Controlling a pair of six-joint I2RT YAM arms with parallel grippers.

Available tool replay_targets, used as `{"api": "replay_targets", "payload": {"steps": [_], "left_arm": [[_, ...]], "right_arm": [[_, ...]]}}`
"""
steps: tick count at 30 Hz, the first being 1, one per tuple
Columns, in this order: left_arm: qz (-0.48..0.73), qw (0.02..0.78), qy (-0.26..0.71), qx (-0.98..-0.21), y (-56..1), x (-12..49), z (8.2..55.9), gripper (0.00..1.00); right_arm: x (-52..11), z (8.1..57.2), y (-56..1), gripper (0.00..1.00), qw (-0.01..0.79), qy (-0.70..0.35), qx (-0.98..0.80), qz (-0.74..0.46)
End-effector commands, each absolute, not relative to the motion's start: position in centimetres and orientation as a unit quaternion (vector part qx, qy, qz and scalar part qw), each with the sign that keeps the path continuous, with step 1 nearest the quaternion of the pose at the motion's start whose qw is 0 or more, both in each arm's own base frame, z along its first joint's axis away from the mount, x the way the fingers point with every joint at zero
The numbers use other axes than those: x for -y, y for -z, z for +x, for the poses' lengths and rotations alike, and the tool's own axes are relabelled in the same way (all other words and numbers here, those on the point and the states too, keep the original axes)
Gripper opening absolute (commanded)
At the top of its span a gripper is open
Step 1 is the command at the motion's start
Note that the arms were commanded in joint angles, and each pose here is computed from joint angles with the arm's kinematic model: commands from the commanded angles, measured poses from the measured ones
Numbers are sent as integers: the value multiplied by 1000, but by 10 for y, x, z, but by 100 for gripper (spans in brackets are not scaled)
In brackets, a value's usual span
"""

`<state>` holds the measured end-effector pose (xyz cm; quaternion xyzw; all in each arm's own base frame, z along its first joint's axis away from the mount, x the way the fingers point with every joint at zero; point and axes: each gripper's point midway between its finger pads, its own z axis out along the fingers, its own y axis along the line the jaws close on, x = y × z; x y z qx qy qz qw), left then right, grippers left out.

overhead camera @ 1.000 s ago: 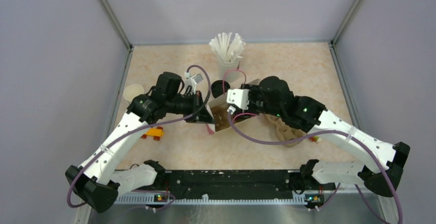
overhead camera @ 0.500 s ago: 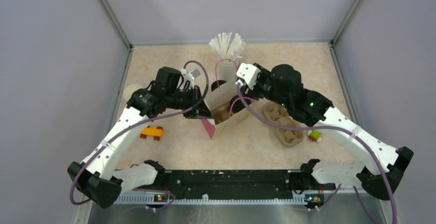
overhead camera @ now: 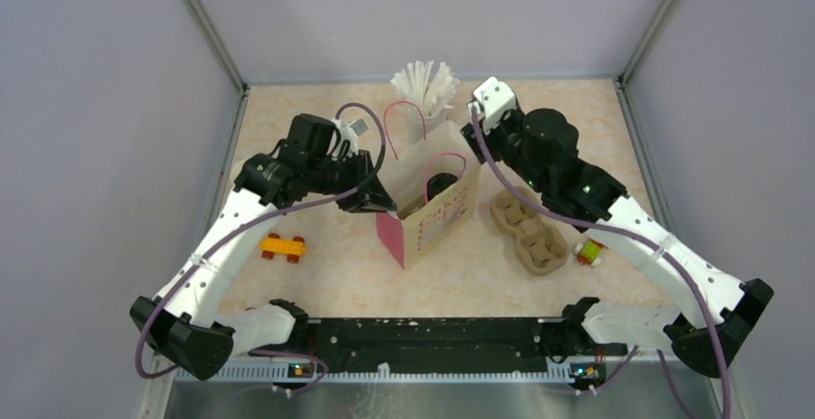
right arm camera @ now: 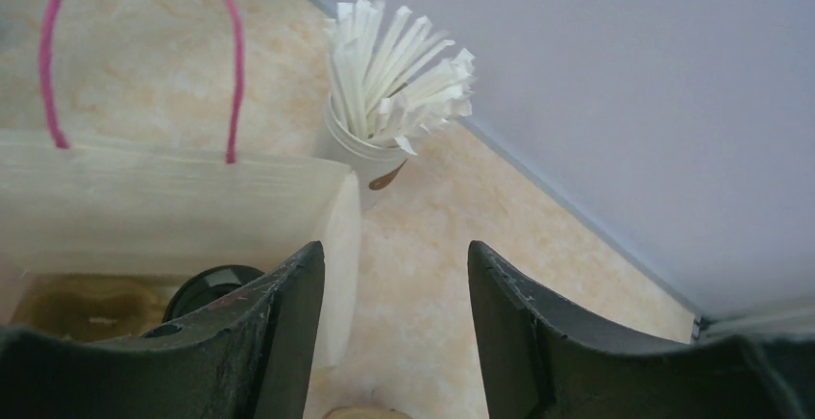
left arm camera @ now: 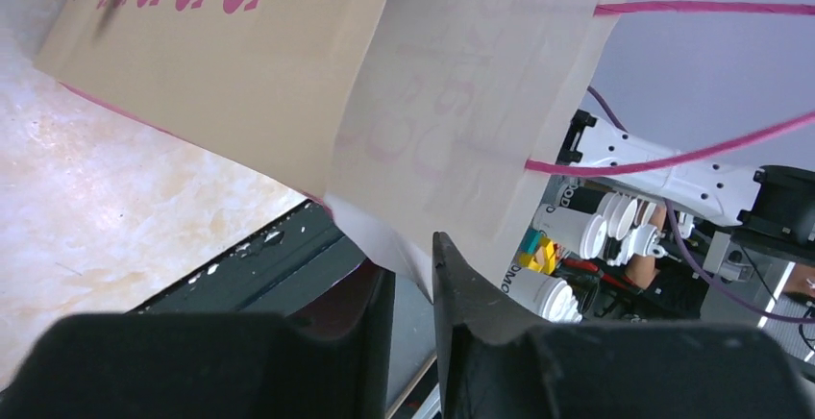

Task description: Pack the takeout coffee

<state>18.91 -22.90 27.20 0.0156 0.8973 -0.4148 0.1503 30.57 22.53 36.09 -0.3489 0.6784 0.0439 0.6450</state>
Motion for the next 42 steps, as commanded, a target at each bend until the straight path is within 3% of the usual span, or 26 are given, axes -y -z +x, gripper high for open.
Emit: {"api": "replay_targets", "payload": {"steps": [1,3,9,12,13,22,30,42], "left_arm": [[24,192,417,-888,-296,226,200,27],[26,198,415,-887,-300,225,201,32],[28,242,394,-886,-320,216,209,63],[27,275,377,-884,-331,208,215,96],[25,285,371,-883,-335,205,216,98],[8,367,288,-884,-345,167,223,99],[-15,379,247,-892,-332,143,211,99],[-38,375,261,-889,-326,144,207,99]], "right_arm": [[-210,325,-408,56,689,-84,-687,-215],[-210,333,-408,56,684,-91,-698,-189],[-209,369,-407,56,658,-149,-729,-117],[-216,390,-402,55,633,-176,-746,-103],[-219,397,-397,55,625,-179,-753,-103],[-247,462,-356,50,575,-194,-786,-117],[-262,519,-344,47,570,-192,-785,-150],[-272,528,-345,43,548,-230,-798,-96]]}}
